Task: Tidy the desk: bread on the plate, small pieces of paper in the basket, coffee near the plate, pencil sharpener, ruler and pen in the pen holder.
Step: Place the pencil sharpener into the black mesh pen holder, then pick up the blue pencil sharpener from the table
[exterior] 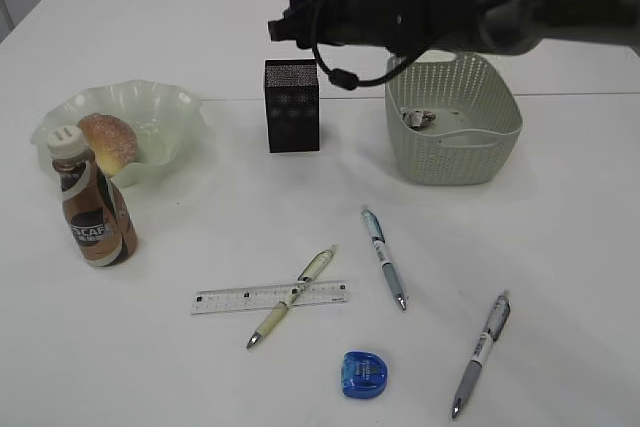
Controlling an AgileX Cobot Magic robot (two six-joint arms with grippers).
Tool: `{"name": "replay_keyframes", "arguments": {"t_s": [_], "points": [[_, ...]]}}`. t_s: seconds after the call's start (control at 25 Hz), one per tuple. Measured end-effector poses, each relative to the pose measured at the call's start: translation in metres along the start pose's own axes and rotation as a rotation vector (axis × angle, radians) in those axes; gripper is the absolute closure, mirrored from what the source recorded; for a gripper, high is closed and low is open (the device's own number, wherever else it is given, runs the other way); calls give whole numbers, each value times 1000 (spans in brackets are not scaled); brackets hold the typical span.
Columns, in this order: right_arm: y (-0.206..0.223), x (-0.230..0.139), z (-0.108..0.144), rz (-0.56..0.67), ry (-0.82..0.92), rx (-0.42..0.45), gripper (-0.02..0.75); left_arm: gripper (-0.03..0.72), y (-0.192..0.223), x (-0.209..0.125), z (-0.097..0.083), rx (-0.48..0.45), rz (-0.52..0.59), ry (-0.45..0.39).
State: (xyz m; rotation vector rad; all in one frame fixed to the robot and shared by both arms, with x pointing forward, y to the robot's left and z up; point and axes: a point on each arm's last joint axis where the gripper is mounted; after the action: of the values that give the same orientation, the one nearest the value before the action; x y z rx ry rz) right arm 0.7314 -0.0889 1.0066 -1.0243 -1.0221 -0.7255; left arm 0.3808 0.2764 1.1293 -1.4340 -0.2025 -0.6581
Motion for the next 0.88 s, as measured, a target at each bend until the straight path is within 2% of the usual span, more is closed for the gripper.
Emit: {"name": "replay_keyframes", "arguments": {"t_s": [0.2, 0.4, 0.68, 0.88], "points": [[-54, 50, 11, 104, 29, 8, 385, 202, 0, -3, 0, -1, 34, 0], [-121, 78, 24, 347, 134, 28, 385, 202, 0, -4, 0, -1, 46, 0], [-181, 73, 28, 731, 302, -60, 385, 202, 0, -4, 0, -3, 49, -1], [-183, 64, 31, 804, 399, -94, 385, 202, 0, -5, -3, -32, 50, -11]]}}
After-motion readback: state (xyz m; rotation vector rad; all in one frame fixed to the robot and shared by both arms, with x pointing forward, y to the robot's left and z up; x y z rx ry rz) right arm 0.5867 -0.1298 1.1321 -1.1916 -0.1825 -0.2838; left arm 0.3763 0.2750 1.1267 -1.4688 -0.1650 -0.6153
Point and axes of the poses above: a point on each arm's last joint axis where the gripper is mounted, y pointing out along that axis toward the gripper, z along the wrist's bending axis when the last joint is at zero, x = y × z, and after that the axes turned 12 degrees about y, right-handed
